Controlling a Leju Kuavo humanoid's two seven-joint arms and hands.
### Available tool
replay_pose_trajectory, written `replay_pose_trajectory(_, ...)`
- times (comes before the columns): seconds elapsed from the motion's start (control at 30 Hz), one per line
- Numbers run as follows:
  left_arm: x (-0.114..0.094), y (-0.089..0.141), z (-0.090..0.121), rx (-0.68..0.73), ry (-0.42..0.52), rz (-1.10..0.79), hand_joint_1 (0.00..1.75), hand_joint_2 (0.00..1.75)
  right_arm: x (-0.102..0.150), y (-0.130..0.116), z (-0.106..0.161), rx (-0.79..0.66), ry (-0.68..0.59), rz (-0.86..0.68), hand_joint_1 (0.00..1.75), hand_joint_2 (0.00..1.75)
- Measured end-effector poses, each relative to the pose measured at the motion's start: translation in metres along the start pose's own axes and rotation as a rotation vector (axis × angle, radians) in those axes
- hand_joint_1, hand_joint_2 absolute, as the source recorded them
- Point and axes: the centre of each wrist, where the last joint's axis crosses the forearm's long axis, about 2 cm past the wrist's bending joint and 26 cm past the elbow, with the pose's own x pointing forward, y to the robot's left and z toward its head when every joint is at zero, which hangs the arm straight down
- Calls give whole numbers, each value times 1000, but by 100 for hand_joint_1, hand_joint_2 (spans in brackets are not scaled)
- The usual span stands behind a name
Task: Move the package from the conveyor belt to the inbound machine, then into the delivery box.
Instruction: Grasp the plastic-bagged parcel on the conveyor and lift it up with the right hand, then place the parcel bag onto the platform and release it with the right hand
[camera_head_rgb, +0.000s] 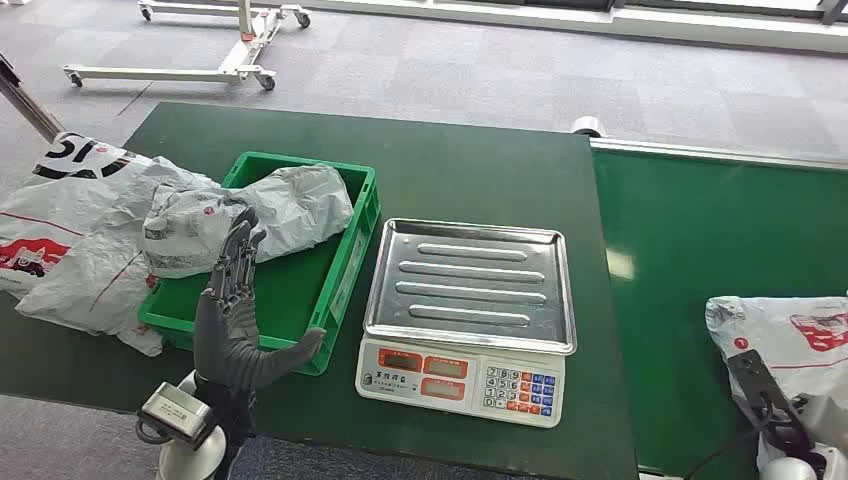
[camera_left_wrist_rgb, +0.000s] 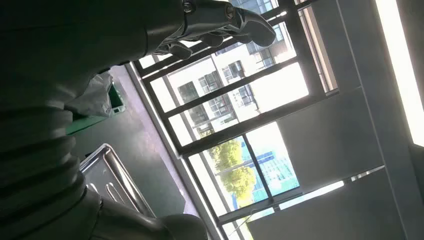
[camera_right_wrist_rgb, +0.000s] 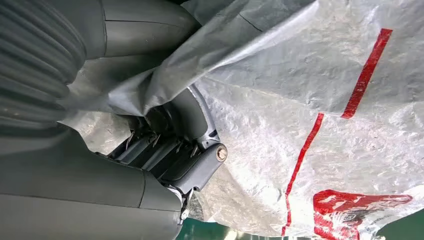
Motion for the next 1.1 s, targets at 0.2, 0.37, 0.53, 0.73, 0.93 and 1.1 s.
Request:
replay_pose_trajectory(0.2, 0, 0, 0, 5, 0, -1, 0, 175, 6, -7, 3, -118, -47, -21, 175, 175)
replay_pose_trajectory(0.37, 0, -1, 0, -2, -1, 5, 0, 175, 23, -28, 11, -440, -125, -53, 175, 175)
replay_pose_trajectory(0.53, 0, -1, 0, -4, -1, 4, 0, 175, 30, -36, 15, -494, -139, -72, 175, 175)
replay_pose_trajectory(0.73, 0, -3, 0, -20, 1, 17, 0, 175, 44, -51, 32, -710, -211, -92, 175, 175)
replay_pose_trajectory(0.93, -3, -5, -2, -27, 0, 23, 0, 175, 83, -81, 60, -915, -362, -66, 175, 175)
replay_pose_trajectory(1.1, -6, -5, -7, -30, -6, 22, 0, 175, 114, -101, 80, -1021, -471, -59, 175, 175)
